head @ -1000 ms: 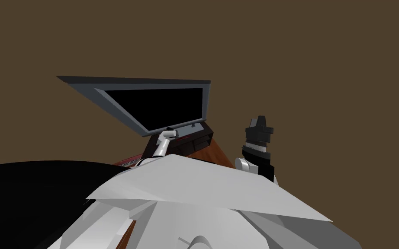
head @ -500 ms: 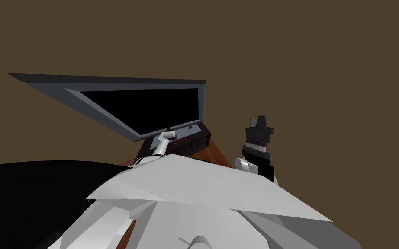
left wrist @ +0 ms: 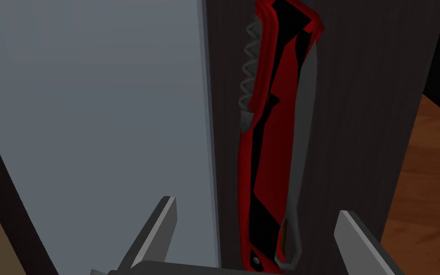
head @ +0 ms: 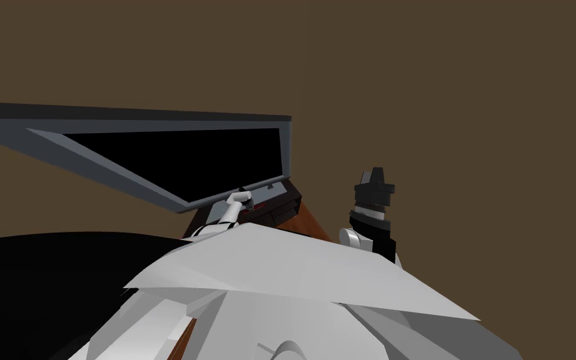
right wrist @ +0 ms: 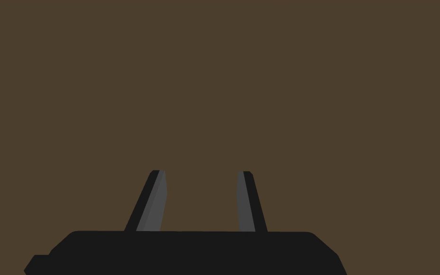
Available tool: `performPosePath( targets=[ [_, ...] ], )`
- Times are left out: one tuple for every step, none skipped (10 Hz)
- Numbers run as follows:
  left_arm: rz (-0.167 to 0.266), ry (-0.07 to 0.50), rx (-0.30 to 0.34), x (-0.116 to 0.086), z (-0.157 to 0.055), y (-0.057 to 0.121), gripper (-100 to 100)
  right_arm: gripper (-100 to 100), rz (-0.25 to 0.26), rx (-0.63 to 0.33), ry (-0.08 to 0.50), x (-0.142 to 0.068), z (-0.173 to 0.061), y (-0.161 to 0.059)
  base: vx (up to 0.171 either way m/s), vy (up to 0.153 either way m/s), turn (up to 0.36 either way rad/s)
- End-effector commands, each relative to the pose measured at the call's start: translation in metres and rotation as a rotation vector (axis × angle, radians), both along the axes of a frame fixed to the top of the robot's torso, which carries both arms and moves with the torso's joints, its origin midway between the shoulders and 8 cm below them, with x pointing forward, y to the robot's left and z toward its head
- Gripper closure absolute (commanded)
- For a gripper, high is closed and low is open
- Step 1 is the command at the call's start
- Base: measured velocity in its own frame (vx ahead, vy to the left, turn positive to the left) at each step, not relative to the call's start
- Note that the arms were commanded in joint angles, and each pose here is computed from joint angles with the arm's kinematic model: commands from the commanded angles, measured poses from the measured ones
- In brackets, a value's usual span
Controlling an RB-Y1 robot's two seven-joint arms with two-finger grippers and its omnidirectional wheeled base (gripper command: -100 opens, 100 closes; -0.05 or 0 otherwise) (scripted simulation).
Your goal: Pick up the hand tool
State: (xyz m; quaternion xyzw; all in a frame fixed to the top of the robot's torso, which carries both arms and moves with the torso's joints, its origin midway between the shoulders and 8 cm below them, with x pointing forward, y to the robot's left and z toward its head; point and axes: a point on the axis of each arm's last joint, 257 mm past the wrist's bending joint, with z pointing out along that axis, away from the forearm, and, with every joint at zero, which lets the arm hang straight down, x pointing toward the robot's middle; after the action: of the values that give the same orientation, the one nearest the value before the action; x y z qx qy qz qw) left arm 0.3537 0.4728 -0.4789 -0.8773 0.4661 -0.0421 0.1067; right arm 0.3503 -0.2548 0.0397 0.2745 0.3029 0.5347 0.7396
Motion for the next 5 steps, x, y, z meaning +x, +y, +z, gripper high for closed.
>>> performPosePath(
  targets=[
    [0.014, 0.042, -0.017, -0.012, -0.005, -0.003, -100, 0, 0.000, 0.000, 0.000, 0.000, 0.000, 0.000, 0.118, -0.051, -0.025],
    [0.035, 0.089, -0.036, -0.027, -0.012, -0.003, -100, 0, 0.000, 0.000, 0.000, 0.000, 0.000, 0.000, 0.098, -0.028, -0.044],
    [0.053, 0.130, -0.052, -0.041, -0.017, -0.003, -100, 0, 0.000, 0.000, 0.000, 0.000, 0.000, 0.000, 0.114, -0.022, -0.075],
    [0.066, 0.163, -0.066, -0.052, -0.022, -0.003, -100, 0, 0.000, 0.000, 0.000, 0.000, 0.000, 0.000, 0.124, -0.011, -0.061],
    [0.076, 0.187, -0.076, -0.061, -0.025, -0.004, -100, 0, 0.000, 0.000, 0.000, 0.000, 0.000, 0.000, 0.115, -0.012, -0.046]
  ],
)
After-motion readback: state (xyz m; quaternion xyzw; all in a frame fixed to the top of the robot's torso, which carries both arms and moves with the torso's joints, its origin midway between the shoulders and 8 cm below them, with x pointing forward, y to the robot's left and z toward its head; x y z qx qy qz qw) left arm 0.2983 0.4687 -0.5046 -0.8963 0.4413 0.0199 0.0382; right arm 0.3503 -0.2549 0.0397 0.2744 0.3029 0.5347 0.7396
